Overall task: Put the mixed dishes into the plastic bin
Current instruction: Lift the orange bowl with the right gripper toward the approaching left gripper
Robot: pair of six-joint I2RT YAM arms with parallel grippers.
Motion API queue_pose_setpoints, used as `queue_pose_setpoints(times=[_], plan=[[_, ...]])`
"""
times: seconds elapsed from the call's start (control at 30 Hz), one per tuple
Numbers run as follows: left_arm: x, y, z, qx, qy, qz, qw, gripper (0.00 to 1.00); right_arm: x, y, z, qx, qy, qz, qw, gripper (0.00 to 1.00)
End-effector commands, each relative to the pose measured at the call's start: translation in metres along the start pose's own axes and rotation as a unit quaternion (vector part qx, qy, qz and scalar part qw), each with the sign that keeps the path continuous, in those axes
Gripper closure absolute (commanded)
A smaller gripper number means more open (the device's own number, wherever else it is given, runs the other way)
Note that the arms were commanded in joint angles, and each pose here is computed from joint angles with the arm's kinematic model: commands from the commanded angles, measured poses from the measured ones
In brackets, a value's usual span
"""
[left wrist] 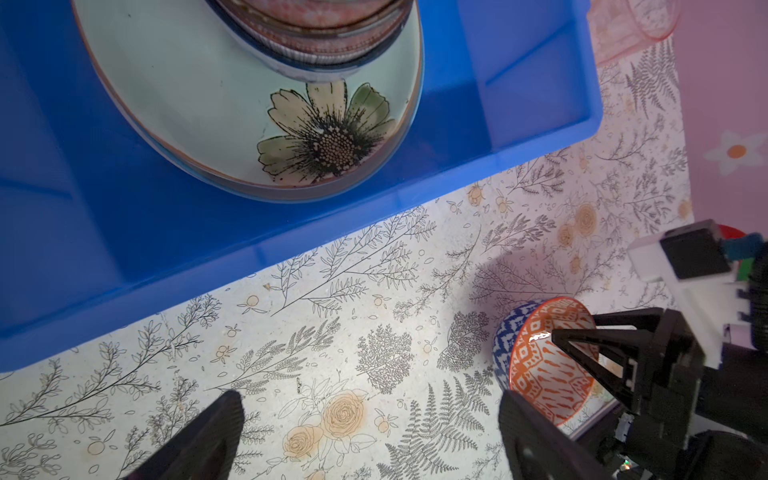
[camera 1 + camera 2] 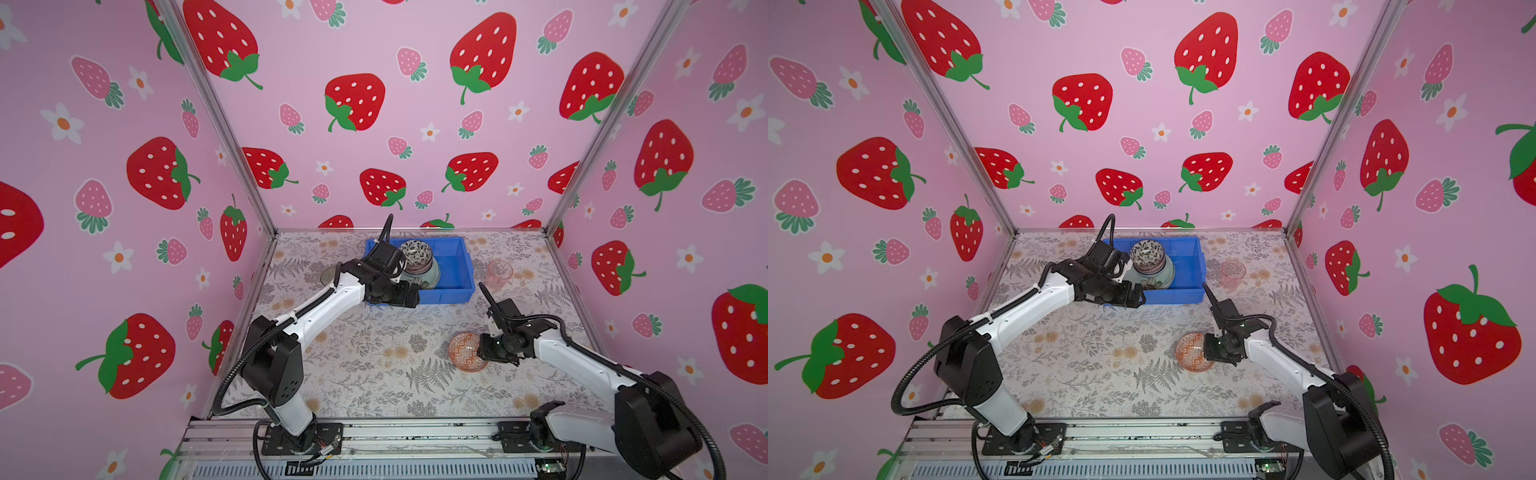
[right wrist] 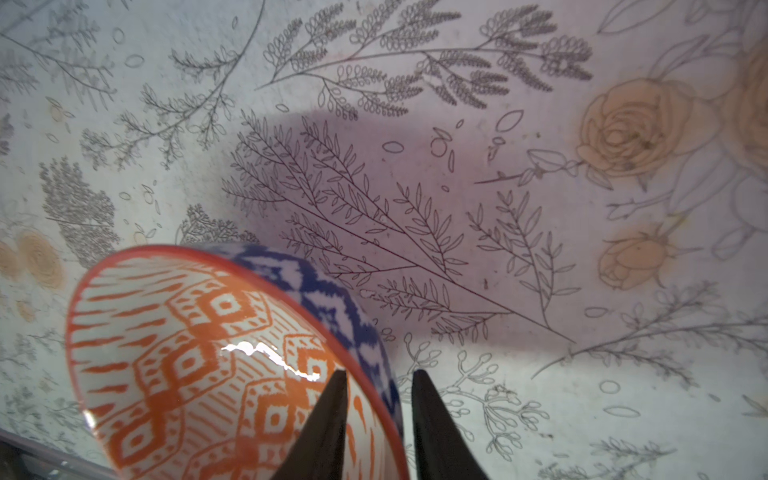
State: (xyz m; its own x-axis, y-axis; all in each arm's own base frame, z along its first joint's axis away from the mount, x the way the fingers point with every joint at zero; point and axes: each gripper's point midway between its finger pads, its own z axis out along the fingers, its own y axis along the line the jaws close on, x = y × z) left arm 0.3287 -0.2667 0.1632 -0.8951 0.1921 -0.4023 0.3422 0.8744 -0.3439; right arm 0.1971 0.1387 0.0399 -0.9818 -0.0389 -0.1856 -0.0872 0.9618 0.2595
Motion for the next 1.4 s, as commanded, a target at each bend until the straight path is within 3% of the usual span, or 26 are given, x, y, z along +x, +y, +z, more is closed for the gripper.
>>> queue_pose_setpoints(times=[0.0, 0.33, 0.63, 0.9, 1.37], plan=[[0.000, -0.007, -0.006, 0.003, -0.006, 0.012, 1.000, 0.02, -0.011, 0.004, -0.005, 0.001, -0.008, -0.013, 1.000, 0.77], [0.002, -0.018, -0.018, 0.007, -0.014, 0.008, 1.000, 0.00, -0.032, 0.013, -0.022, 0.008, -0.026, -0.035, 0.999, 0.94], [0.016, -0.022, -0.014, -0.012, -0.003, -0.037, 0.999, 0.01, -0.056, 0.043, -0.041, -0.017, -0.049, -0.064, 0.997, 0.97], [0.031, -0.052, -0.012, -0.008, 0.015, -0.029, 0.999, 0.00, -0.075, 0.069, -0.051, -0.034, -0.069, -0.090, 0.993, 0.97], [0.035, -0.070, 0.027, -0.023, 0.046, -0.012, 0.999, 0.24, -0.078, 0.085, -0.059, -0.054, -0.082, -0.099, 0.990, 0.98]])
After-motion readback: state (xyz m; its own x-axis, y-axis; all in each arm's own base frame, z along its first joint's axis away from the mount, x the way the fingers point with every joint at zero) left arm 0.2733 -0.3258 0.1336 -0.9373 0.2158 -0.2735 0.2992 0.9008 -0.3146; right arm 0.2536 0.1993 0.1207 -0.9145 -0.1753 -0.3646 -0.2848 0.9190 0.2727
